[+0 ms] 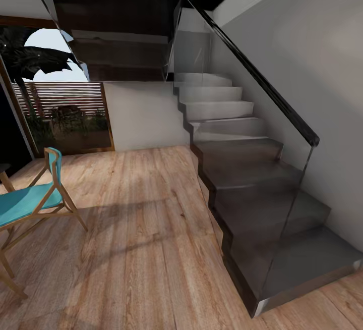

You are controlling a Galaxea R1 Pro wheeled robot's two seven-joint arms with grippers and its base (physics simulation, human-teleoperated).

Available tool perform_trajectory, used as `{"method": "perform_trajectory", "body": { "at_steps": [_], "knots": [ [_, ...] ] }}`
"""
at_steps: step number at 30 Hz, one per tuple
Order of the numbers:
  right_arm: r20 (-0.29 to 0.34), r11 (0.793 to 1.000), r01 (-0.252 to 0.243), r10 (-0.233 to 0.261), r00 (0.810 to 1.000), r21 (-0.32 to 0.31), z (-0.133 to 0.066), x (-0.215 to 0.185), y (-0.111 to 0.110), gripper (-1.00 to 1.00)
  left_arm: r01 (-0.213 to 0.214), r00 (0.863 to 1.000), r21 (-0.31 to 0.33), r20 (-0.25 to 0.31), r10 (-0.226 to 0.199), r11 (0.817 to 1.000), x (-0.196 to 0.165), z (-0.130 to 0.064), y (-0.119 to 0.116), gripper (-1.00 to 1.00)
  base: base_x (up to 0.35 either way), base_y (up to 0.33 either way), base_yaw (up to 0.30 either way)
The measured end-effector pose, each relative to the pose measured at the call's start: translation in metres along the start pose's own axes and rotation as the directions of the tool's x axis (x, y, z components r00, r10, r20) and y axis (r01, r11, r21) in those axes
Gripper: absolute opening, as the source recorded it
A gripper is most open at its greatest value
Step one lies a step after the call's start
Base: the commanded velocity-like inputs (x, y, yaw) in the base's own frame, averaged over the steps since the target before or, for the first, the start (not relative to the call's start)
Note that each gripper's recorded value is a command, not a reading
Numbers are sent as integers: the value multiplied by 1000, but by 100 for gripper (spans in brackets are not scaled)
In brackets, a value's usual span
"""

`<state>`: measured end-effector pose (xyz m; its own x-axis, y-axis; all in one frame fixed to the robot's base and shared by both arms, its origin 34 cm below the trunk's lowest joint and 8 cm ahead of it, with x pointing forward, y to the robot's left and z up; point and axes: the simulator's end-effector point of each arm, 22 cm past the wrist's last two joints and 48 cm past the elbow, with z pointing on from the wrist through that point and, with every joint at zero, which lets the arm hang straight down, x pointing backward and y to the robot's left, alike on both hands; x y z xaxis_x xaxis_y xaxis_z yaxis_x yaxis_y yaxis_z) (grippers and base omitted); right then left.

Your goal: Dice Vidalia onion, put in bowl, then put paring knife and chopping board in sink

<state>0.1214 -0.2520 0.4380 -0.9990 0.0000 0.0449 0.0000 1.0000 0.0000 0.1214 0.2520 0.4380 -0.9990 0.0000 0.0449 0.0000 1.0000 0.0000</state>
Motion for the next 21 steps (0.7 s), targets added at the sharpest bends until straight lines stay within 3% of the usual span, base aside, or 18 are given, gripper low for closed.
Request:
{"method": "perform_trajectory", "body": {
  "at_steps": [3,9,21],
  "knots": [
    [38,1000,2,-1,999,-15,0,-21,13,100,5,1000,-1,-2,-5,1000,2,0,2,100,0,0,0],
    [33,999,4,-2,999,-43,-1,-22,35,100,4,1000,3,-2,-4,1000,2,0,-1,100,0,0,0],
    [41,999,1,1,999,-42,-1,-24,35,100,5,1000,2,16,-5,1000,-3,0,-1,100,0,0,0]
  ]
}}
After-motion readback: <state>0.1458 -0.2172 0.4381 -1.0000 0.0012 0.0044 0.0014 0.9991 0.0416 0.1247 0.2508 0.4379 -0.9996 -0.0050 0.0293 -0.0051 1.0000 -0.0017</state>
